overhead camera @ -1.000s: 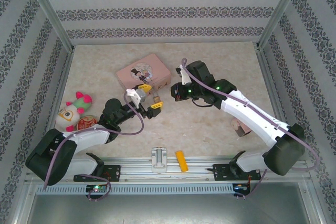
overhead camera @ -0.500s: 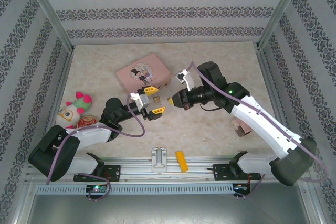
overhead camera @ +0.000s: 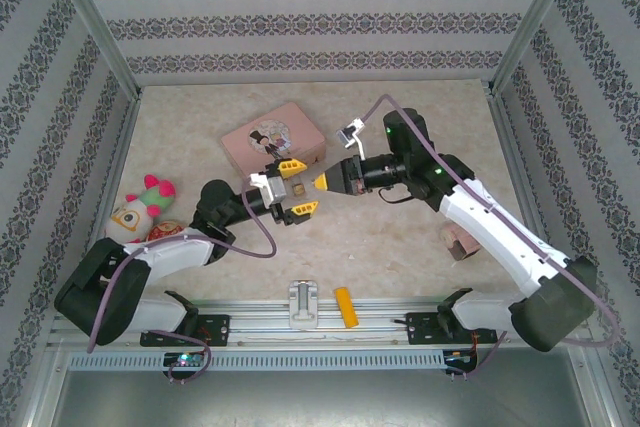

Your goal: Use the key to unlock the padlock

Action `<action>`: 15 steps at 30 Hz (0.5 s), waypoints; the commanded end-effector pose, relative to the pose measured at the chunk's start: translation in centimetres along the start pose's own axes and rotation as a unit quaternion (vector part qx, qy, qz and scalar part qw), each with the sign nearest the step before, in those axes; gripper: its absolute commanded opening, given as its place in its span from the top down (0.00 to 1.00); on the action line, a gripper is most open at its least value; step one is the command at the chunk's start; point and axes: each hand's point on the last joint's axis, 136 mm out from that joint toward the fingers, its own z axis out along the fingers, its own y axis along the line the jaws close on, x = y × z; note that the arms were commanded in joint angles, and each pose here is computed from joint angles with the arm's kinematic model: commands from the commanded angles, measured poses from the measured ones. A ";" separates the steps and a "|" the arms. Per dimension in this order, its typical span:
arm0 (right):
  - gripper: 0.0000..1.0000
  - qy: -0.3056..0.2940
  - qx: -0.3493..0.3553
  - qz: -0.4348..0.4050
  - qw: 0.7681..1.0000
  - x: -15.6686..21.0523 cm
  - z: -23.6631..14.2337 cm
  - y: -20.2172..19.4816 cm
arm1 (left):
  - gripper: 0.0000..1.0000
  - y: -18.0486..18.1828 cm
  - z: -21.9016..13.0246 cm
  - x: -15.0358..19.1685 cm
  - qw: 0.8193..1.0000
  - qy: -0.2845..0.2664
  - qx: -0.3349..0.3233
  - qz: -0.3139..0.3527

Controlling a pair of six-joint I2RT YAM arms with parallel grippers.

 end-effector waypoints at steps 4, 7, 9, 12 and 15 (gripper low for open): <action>1.00 0.012 -0.044 0.073 0.996 -0.8 -0.6 3.1 | 0.22 -0.1 0.8 -3.1 0.998 -0.066 0.019 0.012; 1.00 0.014 -0.037 0.081 0.996 -0.7 -0.5 2.5 | 0.28 0.0 1.1 -3.4 0.997 -0.077 0.025 0.005; 1.00 0.012 -0.033 0.085 0.996 -0.7 -0.5 2.1 | 0.30 0.0 1.3 -3.5 0.996 -0.078 0.030 0.003; 1.00 0.009 -0.030 0.086 0.996 -0.7 -0.6 1.6 | 0.39 0.1 1.4 -4.0 0.996 -0.083 0.033 0.004; 1.00 0.010 -0.028 0.089 0.996 -0.7 -0.5 1.2 | 0.47 -0.1 1.6 -4.3 0.996 -0.083 0.041 0.005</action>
